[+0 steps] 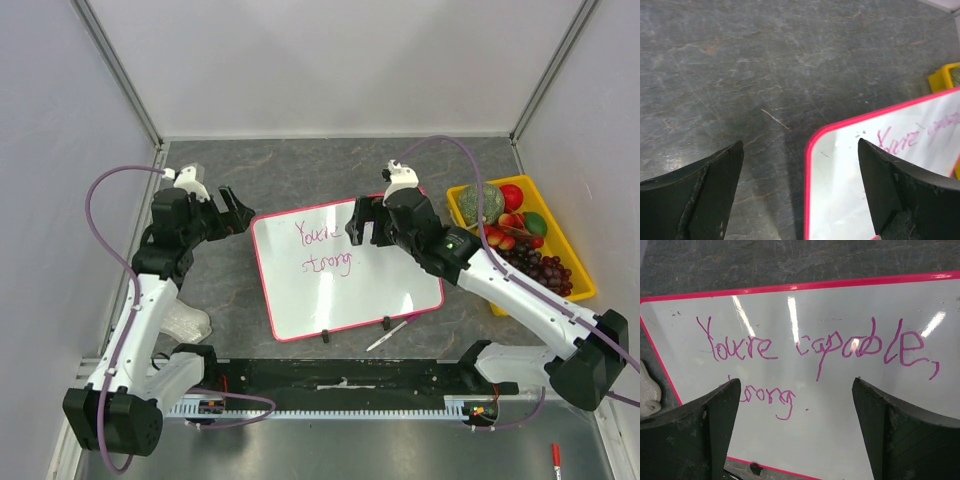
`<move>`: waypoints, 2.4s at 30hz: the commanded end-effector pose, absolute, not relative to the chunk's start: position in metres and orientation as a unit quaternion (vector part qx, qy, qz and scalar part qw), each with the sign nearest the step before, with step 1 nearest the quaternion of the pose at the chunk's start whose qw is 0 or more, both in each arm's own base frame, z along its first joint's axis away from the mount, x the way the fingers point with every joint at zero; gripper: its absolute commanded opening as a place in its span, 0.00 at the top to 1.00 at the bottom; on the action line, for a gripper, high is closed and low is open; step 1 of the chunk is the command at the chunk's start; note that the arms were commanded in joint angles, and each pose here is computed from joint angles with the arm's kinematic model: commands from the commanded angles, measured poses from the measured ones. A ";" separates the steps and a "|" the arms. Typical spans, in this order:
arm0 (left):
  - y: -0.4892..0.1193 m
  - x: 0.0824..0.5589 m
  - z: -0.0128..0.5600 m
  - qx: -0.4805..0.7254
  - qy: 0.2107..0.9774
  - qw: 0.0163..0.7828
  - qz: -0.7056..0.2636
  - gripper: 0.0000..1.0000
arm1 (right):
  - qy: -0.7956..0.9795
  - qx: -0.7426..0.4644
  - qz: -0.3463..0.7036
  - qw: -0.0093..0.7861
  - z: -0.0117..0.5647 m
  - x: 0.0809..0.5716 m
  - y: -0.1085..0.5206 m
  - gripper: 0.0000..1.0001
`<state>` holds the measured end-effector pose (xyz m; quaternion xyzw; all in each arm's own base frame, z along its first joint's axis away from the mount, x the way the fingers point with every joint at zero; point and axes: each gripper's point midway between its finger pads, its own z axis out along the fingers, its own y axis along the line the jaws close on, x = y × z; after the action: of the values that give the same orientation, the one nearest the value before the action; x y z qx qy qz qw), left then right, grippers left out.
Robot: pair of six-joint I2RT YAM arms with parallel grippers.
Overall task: Write a sentence on the whiteboard
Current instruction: Reset both arms
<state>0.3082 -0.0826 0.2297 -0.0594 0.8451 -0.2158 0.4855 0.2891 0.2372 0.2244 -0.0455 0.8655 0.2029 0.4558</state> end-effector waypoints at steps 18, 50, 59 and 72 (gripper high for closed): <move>-0.019 0.332 0.198 -0.132 0.859 0.492 -0.043 0.00 | 0.846 -0.048 0.144 0.512 0.256 0.338 0.237 0.02; -0.017 0.325 0.196 -0.137 0.853 0.502 -0.041 0.01 | 0.851 0.038 -0.038 0.522 0.229 0.376 0.127 0.02; -0.022 0.325 0.202 -0.142 0.847 0.509 -0.061 0.01 | 0.855 0.078 -0.074 0.508 0.209 0.367 0.081 0.02; -0.027 0.316 0.199 -0.150 0.845 0.507 -0.080 0.01 | 0.833 0.122 -0.111 0.528 0.216 0.341 0.036 0.02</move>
<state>0.3153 -0.0211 0.1888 -0.1415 0.8590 -0.0559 0.4888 0.3454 0.0494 0.2077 0.1001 0.8491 -0.0975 0.5094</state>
